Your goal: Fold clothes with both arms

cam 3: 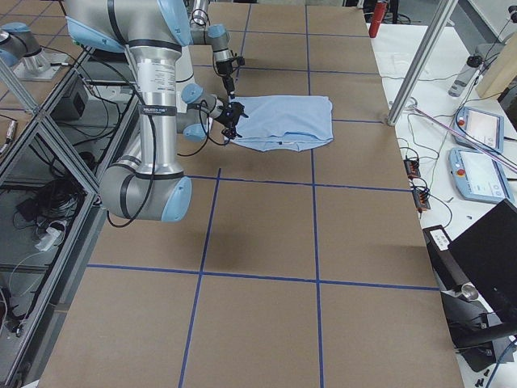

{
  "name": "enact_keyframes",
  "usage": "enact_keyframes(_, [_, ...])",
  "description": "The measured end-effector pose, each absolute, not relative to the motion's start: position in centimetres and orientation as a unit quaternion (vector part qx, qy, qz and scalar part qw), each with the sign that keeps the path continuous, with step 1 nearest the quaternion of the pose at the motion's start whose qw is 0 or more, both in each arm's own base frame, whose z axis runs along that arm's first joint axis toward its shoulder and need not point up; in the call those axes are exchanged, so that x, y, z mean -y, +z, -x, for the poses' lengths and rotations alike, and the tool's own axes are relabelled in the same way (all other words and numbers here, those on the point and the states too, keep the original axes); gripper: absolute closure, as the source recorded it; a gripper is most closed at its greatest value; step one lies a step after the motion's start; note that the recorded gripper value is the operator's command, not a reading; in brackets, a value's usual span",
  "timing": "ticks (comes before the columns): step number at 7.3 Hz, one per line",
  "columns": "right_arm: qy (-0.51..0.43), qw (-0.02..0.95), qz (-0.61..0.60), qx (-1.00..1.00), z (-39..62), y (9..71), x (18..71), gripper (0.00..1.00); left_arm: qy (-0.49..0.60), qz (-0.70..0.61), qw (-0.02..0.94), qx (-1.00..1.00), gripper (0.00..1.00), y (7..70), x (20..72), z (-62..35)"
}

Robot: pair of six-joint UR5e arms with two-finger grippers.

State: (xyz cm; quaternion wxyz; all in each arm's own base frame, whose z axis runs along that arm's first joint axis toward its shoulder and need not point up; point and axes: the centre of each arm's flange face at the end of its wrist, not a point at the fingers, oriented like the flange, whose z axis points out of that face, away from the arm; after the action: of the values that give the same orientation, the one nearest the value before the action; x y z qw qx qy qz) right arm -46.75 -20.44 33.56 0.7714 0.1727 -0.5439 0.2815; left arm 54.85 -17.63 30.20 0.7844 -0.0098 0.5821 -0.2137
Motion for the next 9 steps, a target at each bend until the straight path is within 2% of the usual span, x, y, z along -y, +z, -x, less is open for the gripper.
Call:
enact_keyframes(2, [0.281, 0.772, -0.173, 0.543, 46.84, 33.69, 20.44, 0.0, -0.214, 0.009, 0.785, -0.581, 0.59, 30.29, 17.61, -54.9])
enact_keyframes(4, [0.281, 0.773, -0.173, 0.542, 46.91, 33.74, 20.42, 0.0, -0.211, 0.011, 0.786, -0.58, 0.59, 30.41, 17.2, -55.08])
enact_keyframes(6, [0.281, 0.773, -0.173, 0.542, 46.94, 33.75, 20.39, 0.0, -0.208, 0.013, 0.787, -0.58, 0.64, 30.44, 16.83, -55.23])
enact_keyframes(9, [0.281, 0.773, -0.173, 0.542, 47.0, 33.76, 20.38, 0.0, -0.208, 0.013, 0.787, -0.58, 0.6, 30.39, 16.79, -55.24])
